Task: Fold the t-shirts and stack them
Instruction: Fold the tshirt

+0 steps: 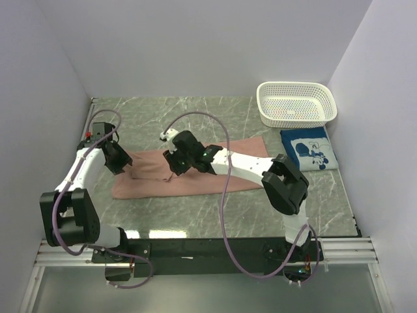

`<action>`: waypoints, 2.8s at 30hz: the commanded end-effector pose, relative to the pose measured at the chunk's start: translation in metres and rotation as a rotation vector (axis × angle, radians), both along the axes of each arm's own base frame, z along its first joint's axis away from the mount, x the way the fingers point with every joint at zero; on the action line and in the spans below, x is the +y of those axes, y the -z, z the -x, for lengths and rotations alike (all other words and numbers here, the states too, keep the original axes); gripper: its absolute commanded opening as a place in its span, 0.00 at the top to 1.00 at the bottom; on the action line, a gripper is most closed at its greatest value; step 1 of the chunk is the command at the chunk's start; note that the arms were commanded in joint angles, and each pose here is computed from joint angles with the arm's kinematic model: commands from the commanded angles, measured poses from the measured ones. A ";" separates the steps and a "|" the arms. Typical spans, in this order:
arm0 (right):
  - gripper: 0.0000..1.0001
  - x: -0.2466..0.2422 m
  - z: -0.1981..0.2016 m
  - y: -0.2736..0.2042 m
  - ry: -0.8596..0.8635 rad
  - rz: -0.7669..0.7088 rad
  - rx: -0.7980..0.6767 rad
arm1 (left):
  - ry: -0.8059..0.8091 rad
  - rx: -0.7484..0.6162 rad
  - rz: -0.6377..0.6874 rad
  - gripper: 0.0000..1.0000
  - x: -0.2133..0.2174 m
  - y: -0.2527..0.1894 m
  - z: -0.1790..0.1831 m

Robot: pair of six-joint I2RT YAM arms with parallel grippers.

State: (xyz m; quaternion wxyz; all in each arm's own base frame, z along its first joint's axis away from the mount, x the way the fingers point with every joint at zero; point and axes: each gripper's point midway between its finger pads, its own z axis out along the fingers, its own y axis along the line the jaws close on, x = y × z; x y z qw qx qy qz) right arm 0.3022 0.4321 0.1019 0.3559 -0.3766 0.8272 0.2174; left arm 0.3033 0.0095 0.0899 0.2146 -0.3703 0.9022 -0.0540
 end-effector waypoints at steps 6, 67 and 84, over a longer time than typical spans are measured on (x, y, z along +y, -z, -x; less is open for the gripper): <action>0.63 0.045 0.002 -0.052 -0.051 -0.389 0.296 | 0.104 -0.123 0.072 0.83 -0.017 -0.024 -0.030; 0.52 -0.187 0.108 0.112 0.370 0.409 0.515 | 0.144 0.170 -0.140 0.80 -0.061 0.089 -0.081; 0.52 -0.024 0.160 0.077 0.022 0.237 0.693 | 0.366 0.022 -0.148 0.74 -0.105 0.091 -0.234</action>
